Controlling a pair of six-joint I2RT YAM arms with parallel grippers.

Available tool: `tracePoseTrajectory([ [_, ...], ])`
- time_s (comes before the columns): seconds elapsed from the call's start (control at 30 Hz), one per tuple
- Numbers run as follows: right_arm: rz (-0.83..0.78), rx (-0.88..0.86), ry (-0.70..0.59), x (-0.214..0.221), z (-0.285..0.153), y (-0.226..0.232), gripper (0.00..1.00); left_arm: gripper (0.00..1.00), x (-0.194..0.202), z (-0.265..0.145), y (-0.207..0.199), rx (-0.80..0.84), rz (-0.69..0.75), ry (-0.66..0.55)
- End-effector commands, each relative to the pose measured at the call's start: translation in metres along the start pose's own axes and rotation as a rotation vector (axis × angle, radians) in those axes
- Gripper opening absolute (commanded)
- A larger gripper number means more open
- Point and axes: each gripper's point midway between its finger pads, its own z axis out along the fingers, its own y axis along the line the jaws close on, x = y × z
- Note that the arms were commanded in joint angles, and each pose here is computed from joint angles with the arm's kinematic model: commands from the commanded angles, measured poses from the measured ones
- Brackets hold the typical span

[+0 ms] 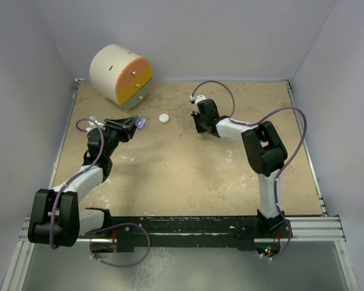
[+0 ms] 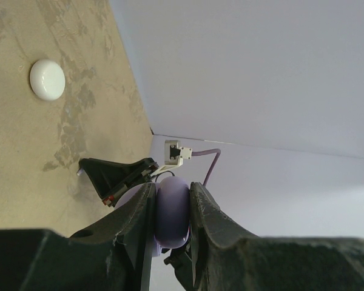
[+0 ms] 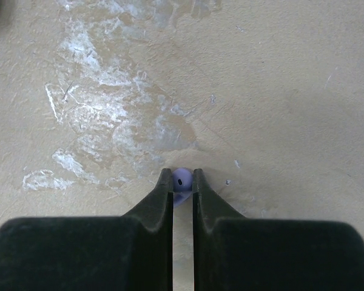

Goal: Insert the wireless bluetooth earbuds into the charging case
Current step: Adjust the earbud at the center of the board, then pick up the earbud from the center of the board.

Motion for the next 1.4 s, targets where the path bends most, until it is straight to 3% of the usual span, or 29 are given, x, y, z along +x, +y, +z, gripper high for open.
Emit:
tracePoseTrajectory([
  [0.0,0.0,0.051,0.168,0.052,-0.001,-0.01,0.0,0.0,-0.003,-0.001,-0.016,0.065,0.02,-0.007],
  [0.1,0.006,0.011,0.063,0.018,-0.007,-0.004,0.0,0.0,-0.003,0.0,-0.015,0.061,0.02,-0.003],
  [0.37,0.016,-0.086,-0.409,-0.122,-0.074,0.008,0.0,0.0,0.004,0.009,-0.019,0.06,0.019,0.047],
  [0.63,-0.071,-0.189,-0.779,-0.2,-0.133,0.025,0.0,0.0,0.019,0.021,-0.037,0.071,0.027,0.115],
  [0.87,-0.234,-0.227,-1.105,-0.224,-0.19,0.039,0.0,0.0,0.044,0.037,-0.042,0.079,0.007,0.201],
  [1.37,-0.6,-0.141,-1.472,-0.207,-0.262,0.092,0.0,0.0,0.076,0.06,-0.038,0.047,-0.024,0.3],
])
